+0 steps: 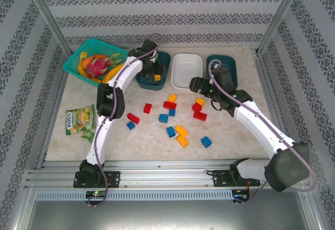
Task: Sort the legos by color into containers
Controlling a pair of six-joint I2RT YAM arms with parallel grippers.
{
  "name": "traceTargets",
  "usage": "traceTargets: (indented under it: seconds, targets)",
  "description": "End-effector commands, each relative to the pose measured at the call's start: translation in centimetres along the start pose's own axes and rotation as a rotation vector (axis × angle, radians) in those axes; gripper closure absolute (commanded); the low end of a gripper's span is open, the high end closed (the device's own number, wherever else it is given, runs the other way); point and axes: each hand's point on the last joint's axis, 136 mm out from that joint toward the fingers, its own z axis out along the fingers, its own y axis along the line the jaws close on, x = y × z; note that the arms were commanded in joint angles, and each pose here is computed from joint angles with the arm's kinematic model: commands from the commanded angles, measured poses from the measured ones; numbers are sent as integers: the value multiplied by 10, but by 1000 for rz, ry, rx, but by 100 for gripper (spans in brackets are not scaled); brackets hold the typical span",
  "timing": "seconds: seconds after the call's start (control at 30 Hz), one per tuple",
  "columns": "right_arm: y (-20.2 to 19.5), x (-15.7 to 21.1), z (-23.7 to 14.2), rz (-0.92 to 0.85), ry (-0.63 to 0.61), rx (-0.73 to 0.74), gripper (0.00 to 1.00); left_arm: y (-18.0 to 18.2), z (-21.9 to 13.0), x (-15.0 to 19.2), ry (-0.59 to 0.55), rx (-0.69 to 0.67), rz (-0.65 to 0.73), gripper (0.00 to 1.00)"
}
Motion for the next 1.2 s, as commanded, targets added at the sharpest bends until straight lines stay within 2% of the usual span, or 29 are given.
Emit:
traceTargets:
  seconds: [0.0, 0.17, 0.33, 0.4, 0.6, 0.7, 0.83, 1.0, 1.17]
  targets:
    - [-36, 37, -1, 9, 176, 159, 7, -18, -91, -41, -163, 57, -26, 22]
    - [-57, 78, 9, 7, 350, 230, 7, -41, -153, -26, -204, 168, -56, 19]
    - [-76, 110, 26, 34, 474, 298, 6, -58, -205, 11, -289, 336, -103, 3]
    - [-81, 119, 32, 42, 518, 324, 4, -59, -219, 32, -297, 394, -132, 2]
    - [-87, 135, 55, 55, 576, 370, 2, -62, -230, 106, -252, 453, -145, 0]
    - [-90, 137, 69, 78, 578, 391, 2, -55, -237, 129, -274, 449, -159, 0]
    - [-90, 140, 86, 95, 584, 404, 2, -41, -248, 147, -326, 443, -189, 0]
    - [-92, 141, 97, 106, 587, 434, 3, -35, -253, 162, -312, 431, -186, 0]
    - [-95, 144, 99, 124, 593, 455, 9, -33, -254, 164, -312, 426, -184, 0]
